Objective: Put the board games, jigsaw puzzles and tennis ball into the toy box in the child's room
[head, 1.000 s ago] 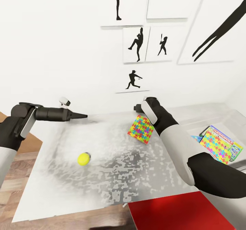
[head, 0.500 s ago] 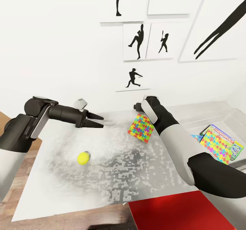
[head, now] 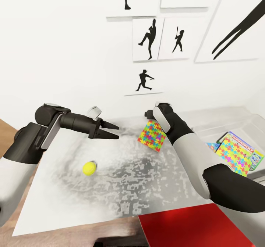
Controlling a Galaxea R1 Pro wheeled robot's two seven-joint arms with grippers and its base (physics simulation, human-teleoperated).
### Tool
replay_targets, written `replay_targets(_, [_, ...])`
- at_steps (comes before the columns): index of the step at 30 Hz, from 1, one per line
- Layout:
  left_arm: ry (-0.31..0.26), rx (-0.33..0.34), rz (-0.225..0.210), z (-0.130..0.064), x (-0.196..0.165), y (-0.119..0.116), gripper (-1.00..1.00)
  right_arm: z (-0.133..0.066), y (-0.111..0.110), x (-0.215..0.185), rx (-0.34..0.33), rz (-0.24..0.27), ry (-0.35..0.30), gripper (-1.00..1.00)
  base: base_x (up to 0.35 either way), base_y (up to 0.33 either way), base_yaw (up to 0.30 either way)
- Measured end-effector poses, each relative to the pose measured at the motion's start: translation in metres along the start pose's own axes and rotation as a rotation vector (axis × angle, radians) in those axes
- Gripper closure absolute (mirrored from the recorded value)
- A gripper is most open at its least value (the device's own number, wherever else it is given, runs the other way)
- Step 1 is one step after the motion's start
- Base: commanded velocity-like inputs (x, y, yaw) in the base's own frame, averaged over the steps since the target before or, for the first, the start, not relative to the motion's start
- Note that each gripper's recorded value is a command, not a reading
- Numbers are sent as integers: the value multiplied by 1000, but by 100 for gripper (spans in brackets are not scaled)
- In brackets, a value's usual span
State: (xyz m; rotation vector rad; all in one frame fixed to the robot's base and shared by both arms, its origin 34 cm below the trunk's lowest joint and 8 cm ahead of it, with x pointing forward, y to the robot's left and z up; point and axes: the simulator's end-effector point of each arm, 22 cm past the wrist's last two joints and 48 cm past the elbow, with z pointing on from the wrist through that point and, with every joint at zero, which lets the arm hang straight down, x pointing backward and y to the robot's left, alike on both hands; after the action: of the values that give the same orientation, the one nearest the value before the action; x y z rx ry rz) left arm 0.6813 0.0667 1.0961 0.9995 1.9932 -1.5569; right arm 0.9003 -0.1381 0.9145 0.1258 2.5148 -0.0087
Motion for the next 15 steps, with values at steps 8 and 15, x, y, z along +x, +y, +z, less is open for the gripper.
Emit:
replay_targets(8, [4, 7, -12, 3, 5, 5, -100, 2, 2, -13, -3, 2, -23, -100, 0, 0, 0])
replay_targets(15, [5, 10, -23, 5, 9, 10, -100, 5, 5, -16, -5, -1, -26, -100, 0, 0, 0])
